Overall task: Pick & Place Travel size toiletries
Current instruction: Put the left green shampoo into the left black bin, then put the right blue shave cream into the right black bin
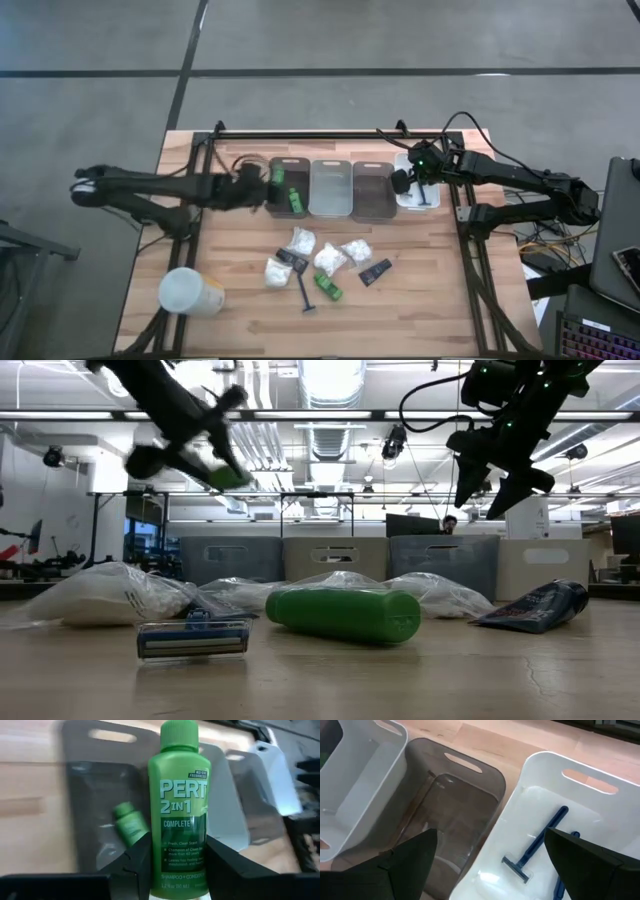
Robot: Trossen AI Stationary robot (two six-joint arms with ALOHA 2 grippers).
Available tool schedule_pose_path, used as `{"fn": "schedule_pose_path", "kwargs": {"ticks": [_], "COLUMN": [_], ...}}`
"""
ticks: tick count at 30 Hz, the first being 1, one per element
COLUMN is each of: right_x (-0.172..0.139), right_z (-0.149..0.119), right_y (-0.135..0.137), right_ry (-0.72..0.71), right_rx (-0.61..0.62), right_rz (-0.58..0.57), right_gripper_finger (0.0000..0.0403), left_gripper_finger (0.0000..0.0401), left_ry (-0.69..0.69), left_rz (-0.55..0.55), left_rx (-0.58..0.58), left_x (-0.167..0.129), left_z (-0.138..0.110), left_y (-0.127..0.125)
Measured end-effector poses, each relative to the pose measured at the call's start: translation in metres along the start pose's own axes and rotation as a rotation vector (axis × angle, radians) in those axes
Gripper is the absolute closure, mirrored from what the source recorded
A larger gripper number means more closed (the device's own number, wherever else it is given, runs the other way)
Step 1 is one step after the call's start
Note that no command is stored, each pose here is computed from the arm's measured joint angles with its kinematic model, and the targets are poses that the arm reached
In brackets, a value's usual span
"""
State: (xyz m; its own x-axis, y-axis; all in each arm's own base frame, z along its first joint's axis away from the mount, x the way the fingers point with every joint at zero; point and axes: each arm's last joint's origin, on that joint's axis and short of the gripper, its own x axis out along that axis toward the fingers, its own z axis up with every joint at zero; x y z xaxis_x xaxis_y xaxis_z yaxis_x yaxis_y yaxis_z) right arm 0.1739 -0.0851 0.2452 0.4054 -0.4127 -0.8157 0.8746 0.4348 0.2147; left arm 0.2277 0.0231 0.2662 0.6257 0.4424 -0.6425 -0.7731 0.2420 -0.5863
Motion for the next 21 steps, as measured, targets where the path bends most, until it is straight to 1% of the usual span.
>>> {"fn": "schedule_pose_path", "kwargs": {"ticks": [2,4,6,8,10,14,21], "right_x": [0.0,0.0,0.0,0.0,0.0,0.0,0.001], "right_z": [0.0,-0.001,-0.001,-0.002,-0.003,-0.004,-0.004], "right_y": [0.0,0.0,0.0,0.0,-0.001,-0.002,-0.002], "right_ry": [0.002,0.008,0.015,0.027,0.038,0.046,0.044], "right_rx": [0.001,0.006,0.011,0.01,0.008,0.012,0.019], "right_rz": [0.001,0.002,0.002,0.009,0.004,-0.003,-0.004], "right_gripper_finger": [0.0039,0.0039,0.0039,0.0039,0.0039,0.0039,0.0039], "left_gripper_finger": [0.0263,0.0263,0.0262,0.0256,0.0245,0.0207,0.0132], "left_ry": [0.009,0.013,0.035,0.082,0.102,0.086,0.082], "left_rz": [-0.006,0.06,0.124,0.164,0.19,0.182,0.167], "left_rx": [0.016,0.047,0.076,0.09,0.096,0.037,0.036], "left_x": [0.016,0.029,0.04,0.048,0.056,0.067,0.069], "left_z": [0.009,0.012,0.012,0.009,0.006,0.003,0.004], "left_y": [0.0,0.006,0.012,0.016,0.018,0.015,0.011]}}
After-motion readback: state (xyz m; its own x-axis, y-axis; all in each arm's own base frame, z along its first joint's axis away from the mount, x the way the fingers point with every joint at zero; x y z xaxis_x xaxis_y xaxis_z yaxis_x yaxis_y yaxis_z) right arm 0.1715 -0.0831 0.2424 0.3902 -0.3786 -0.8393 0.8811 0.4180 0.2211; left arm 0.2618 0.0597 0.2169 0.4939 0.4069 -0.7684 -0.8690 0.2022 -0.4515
